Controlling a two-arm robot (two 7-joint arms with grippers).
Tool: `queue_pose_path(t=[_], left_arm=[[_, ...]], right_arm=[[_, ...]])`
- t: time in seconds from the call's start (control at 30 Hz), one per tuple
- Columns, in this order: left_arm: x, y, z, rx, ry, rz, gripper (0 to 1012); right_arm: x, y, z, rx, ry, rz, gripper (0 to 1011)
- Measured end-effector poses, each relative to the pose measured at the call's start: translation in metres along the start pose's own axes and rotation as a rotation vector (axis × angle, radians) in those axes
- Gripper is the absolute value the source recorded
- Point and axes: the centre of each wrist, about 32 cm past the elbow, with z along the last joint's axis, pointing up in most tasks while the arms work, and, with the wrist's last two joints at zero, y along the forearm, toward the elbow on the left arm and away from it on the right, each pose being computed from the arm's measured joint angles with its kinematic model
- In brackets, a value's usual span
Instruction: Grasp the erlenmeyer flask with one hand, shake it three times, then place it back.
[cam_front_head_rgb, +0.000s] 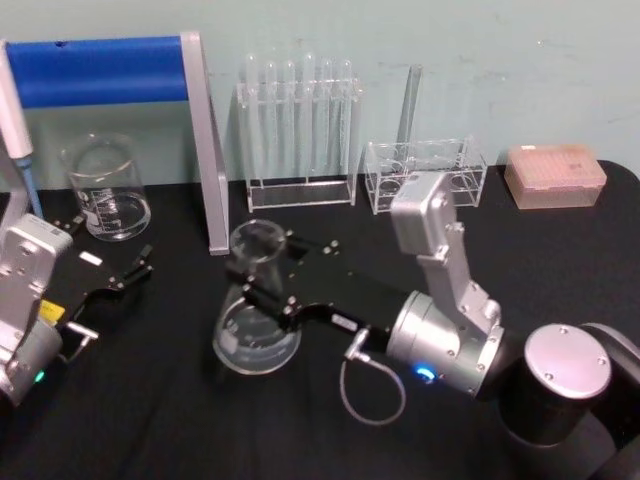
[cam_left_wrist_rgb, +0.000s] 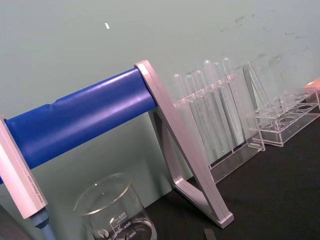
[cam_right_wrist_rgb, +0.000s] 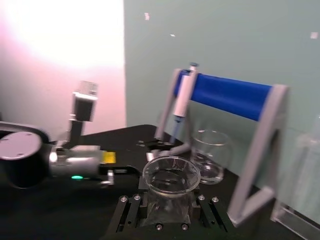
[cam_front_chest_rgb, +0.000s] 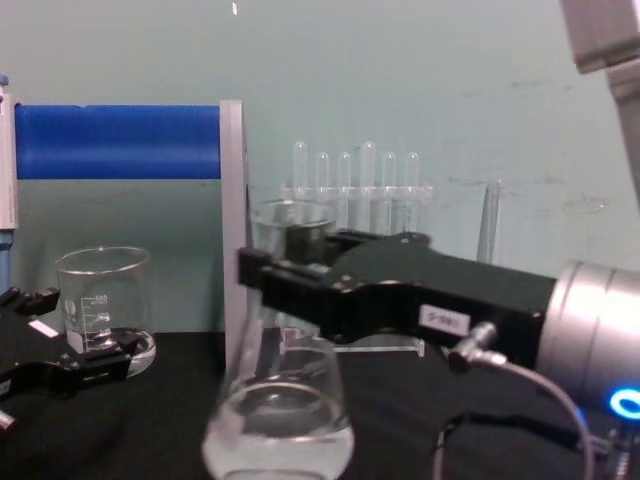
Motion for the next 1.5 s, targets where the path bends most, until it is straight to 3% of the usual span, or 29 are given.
queue_pose_path(t=[0.27,0.57,0.8,1.03,1.27,1.5], left_arm=[[0.0000,0.0000,0.0000,0.000,0.000,0.000,1001],[0.0000,0.0000,0.0000,0.000,0.000,0.000,1001],[0.0000,0.0000,0.0000,0.000,0.000,0.000,1001],[0.0000,0.0000,0.0000,0.000,0.000,0.000,1001],[0.0000,0.0000,0.0000,0.000,0.000,0.000,1001],[0.0000,0.0000,0.0000,0.000,0.000,0.000,1001]], right_arm=[[-0.017,0.010,0.000,-0.001,0.004,0.095,450],[-0.017,0.011,-0.001,-0.010,0.003,0.094,450],[-0.003,0.004,-0.001,-0.016,-0.013,-0.005,450],[0.018,-0.008,0.001,-0.016,-0.035,-0.140,449],[0.044,-0.028,0.004,-0.018,-0.053,-0.299,450],[0.061,-0.047,0.005,-0.019,-0.055,-0.420,449]])
